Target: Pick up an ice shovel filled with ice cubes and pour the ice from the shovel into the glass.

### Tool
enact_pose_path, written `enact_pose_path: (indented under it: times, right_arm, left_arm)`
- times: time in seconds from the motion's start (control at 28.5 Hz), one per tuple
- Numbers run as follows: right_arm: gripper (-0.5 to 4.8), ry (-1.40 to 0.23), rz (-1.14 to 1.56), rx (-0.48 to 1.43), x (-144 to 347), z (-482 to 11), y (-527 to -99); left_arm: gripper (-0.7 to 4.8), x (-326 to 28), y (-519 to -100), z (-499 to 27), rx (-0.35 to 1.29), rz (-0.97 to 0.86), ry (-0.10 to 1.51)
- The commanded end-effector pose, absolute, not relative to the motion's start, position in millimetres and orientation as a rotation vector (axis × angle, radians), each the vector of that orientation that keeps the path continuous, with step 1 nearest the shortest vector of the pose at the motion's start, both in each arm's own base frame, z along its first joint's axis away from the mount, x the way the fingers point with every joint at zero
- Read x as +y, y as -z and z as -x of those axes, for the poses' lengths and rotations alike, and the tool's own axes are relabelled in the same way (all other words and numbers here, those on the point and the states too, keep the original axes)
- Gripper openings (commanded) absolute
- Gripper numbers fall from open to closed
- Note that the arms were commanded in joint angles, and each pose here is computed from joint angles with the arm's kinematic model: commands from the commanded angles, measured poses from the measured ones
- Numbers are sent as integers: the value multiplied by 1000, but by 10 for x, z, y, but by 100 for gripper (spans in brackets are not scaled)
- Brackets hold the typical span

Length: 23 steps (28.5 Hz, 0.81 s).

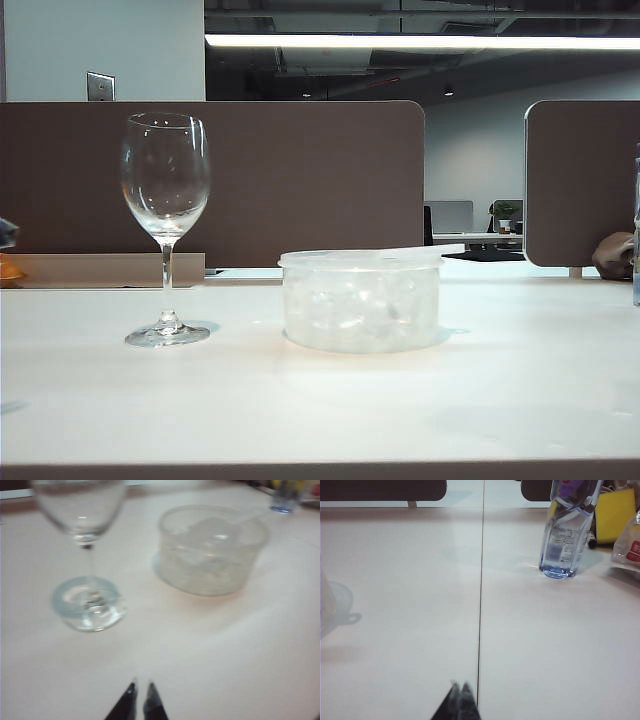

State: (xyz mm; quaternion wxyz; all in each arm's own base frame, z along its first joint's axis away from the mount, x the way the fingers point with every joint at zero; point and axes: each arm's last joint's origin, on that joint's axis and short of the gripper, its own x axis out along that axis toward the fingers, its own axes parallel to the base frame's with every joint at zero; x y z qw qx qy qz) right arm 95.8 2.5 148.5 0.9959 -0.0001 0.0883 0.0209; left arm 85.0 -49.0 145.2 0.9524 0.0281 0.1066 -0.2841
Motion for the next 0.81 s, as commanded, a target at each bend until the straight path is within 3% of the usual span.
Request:
enact_pose_path:
  times: [0.04,0.32,0.81]
  right_arm:
    - [-5,-42,-78,175,28,-961,-1478]
    - [-5,-22,-412,185,31,-960,-1477]
    - [-5,-184,-859,229,89,-959,-1521]
  left_arm:
    - [29,-506,-1453,-839,217,-63,601]
    - [29,-501,-1469,-832,195,-59,600]
    - [29,-496,-1487,-823,171,-53,600]
